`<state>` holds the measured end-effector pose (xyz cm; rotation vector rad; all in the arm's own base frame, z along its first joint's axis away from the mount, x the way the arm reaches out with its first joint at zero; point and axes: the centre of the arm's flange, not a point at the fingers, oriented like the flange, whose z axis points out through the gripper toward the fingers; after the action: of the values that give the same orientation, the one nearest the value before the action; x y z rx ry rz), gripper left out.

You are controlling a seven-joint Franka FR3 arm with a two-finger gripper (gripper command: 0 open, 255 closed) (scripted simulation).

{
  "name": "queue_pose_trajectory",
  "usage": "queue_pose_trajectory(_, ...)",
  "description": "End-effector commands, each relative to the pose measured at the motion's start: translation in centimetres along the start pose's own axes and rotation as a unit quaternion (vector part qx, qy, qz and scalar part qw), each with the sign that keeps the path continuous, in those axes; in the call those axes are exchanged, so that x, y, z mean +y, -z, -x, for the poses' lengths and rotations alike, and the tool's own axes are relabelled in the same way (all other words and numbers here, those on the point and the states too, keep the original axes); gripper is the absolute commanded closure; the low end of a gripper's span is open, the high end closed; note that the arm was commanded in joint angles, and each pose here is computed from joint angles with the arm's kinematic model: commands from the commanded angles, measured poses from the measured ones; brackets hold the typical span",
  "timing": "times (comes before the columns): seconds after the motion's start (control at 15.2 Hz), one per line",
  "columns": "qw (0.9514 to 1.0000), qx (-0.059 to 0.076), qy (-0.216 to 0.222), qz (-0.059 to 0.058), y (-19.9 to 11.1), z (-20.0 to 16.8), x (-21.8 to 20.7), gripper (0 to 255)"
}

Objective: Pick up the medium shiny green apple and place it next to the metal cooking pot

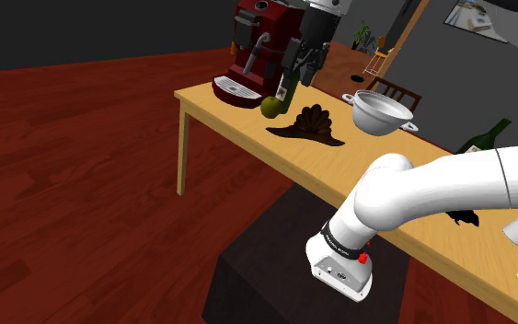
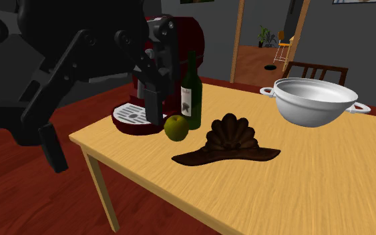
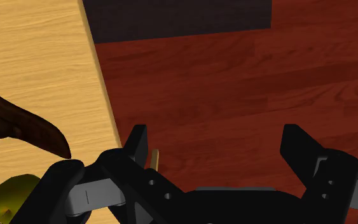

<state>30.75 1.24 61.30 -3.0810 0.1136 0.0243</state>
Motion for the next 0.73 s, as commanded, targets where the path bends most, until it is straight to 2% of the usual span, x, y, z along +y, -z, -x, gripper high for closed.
queue_pose_trajectory(0.0,1.0,0.0,0.0,0.0,0.0,0.0,0.0,0)
queue_pose_trajectory(0.66,0.9995,0.009,0.031,-0.003,-4.1,-6.2,10.9,0)
